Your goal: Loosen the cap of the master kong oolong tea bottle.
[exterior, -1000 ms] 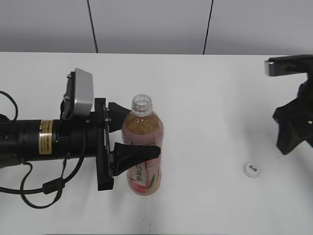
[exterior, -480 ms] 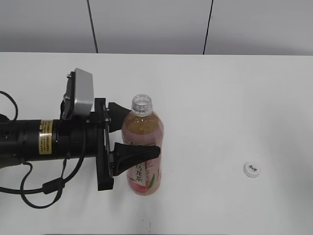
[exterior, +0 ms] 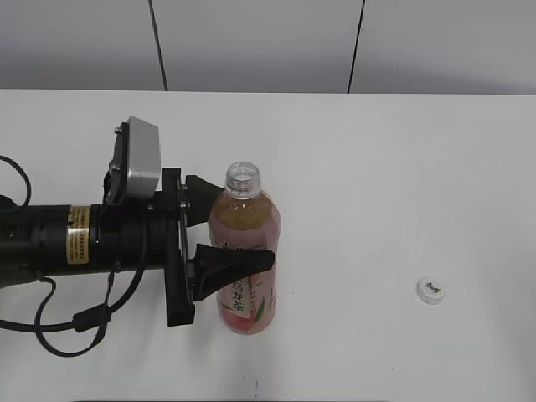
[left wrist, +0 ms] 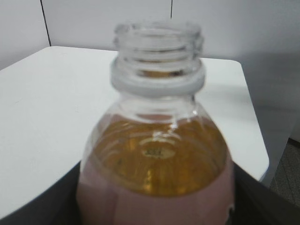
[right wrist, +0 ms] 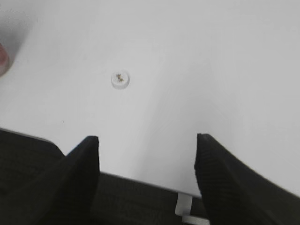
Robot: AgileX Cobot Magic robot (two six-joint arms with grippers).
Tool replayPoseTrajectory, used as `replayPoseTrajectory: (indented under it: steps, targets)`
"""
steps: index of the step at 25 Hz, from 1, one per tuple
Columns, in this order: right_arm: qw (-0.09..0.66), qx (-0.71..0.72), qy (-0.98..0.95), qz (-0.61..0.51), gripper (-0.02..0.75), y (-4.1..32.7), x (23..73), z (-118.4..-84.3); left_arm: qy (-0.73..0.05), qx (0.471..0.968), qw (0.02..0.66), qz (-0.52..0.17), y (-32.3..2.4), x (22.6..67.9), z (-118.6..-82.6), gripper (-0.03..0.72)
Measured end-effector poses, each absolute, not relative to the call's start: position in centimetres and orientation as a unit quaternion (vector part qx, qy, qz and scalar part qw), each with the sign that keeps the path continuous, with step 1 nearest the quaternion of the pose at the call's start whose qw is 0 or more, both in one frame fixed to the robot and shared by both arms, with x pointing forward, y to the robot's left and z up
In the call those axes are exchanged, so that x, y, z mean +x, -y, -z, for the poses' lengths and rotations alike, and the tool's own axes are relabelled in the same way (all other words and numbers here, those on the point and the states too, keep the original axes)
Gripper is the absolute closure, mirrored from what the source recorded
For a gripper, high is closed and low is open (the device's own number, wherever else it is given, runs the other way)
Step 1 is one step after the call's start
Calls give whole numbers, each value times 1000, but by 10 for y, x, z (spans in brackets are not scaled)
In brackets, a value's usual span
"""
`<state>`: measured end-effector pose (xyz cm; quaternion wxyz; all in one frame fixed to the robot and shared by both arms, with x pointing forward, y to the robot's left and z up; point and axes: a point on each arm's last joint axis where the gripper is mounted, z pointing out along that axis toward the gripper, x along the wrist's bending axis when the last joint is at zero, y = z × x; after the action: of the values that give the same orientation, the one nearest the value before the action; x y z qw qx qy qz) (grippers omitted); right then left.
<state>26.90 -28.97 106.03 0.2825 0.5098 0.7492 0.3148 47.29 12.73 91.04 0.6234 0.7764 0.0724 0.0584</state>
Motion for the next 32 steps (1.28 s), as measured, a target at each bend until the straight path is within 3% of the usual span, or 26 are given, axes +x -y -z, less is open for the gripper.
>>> replayPoseTrajectory:
  steps: [23, 32]
  targets:
    - [299, 495, -732, -360, 251, 291, 246, -1054, -72, 777, 623, -58, -127, 473, -910, 219]
    - [299, 495, -732, -359, 253, 291, 245, -1054, -61, 770, 633, -50, -126, 470, -913, 119]
